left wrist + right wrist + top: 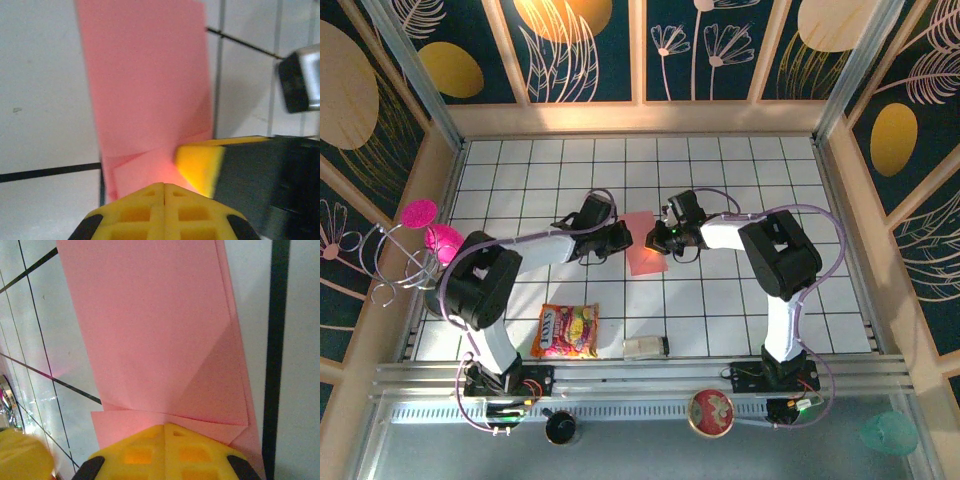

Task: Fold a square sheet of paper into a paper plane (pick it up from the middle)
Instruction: Fold the triangle a second time at the center of the table.

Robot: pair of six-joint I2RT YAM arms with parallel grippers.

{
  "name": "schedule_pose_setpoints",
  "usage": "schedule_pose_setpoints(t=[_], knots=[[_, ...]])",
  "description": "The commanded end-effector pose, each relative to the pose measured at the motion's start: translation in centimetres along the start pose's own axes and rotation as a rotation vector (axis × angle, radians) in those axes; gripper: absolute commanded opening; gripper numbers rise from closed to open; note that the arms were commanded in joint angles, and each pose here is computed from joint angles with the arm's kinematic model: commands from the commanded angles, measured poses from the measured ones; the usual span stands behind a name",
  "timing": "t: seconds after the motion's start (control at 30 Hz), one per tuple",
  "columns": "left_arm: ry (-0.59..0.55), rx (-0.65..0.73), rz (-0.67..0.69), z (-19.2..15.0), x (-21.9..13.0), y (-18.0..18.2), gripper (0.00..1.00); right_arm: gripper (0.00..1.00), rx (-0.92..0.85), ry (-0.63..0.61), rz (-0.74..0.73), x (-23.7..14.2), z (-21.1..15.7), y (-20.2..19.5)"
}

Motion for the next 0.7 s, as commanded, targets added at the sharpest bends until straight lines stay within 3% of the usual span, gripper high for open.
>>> schedule_pose_setpoints(t=[0.0,0.27,0.67], knots=[[0.029,0.026,-0.017,-1.2,-0.7,-1.0,0.03,0.00,0.098,0.094,-0.196,1.4,-2.9,-4.7],[0.110,0.018,-0.043,-4.0,0.1,-1.1,0.00,0.00,0.122,0.106,-0.199,1.6,-3.5,-5.2],[0.159,0.037,-0.023,-4.1,2.3,-1.3,0.00,0.00,0.130,0.110,-0.182,1.6,-3.5,-5.1]])
Point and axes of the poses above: each hand's point on the last joint's axis, 136 mm out from that joint toward the fingers, its own x axis out along the fingers, its own y axis along the line the jaws close on, z = x × y, the point moved 6 cm from there along -x, back along the fingers, and after that the axes turned 6 degrees about -x, right-handed, at the moved point
